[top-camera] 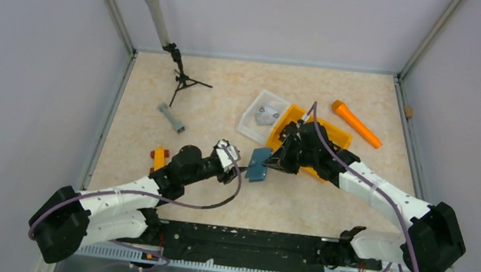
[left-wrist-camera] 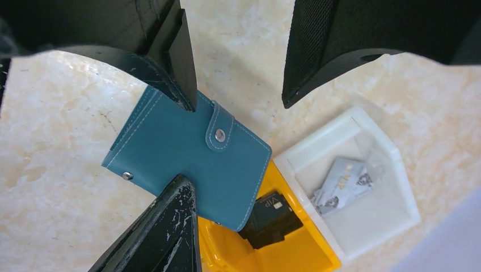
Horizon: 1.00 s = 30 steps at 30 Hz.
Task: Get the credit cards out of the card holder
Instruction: Open the card holder.
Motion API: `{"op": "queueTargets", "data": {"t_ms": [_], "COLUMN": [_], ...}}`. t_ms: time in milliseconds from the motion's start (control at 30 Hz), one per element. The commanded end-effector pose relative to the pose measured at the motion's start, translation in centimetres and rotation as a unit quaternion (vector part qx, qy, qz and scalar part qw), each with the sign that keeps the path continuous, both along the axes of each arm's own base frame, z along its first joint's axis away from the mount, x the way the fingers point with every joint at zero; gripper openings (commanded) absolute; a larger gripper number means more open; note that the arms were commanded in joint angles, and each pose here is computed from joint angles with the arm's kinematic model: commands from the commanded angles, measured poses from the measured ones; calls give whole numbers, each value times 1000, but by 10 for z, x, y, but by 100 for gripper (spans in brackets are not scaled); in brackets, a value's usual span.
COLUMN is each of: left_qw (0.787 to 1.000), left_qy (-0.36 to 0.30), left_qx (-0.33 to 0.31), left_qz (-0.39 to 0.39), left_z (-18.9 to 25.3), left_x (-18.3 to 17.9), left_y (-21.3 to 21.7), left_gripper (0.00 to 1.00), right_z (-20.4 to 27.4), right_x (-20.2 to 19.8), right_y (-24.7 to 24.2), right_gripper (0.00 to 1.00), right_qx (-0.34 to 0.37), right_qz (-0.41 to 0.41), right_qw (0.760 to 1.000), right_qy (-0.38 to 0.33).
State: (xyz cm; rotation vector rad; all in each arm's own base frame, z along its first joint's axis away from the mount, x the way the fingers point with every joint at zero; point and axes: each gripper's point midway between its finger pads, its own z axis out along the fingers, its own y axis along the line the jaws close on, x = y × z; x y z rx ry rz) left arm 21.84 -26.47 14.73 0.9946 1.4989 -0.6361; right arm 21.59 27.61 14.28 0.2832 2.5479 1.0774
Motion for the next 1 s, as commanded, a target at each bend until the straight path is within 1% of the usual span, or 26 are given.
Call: {"op": "queueTargets", "data": {"t_ms": [0,133,267,400,600,700,767,833,867,967], "left_qw": [994,991,988,987,987,987,986,985,985,984], "left_qy": [-109,-126,-128,-125,-118,-111,-107,-100,-96,-92], "left_qx": [17,51,84,98,114,117,124,137,144,148], "left_qz": [12,-3,-5,-16,-8,-12,-16,-19,-20,-20], "left_z": [37,35,23,15,5,3,-1,-8,-12,-14], "left_x": [17,18,18,15,14,14,15,15,16,18], "left_y": [-10,-24,-35,-41,-35,-37,-39,-40,-40,-44], "left_gripper": [60,59,59,60,59,55,49,36,34,34], "right_z": [31,37,42,42,44,44,45,47,48,50], "right_x": [1,1,1,1,1,1,0,-1,-1,-2], "right_y": [3,4,5,4,4,5,7,9,10,11], "right_gripper": [0,0,0,0,0,0,0,0,0,0], "right_qx": [38,42,46,46,49,54,61,67,69,74], "right_qz": [-18,-18,-15,-16,-17,-17,-15,-13,-11,-9], "right_qw": [999,999,999,999,999,998,998,998,997,997], "right_qy": [-7,-8,-13,-14,-18,-15,-13,-11,-12,-10]}}
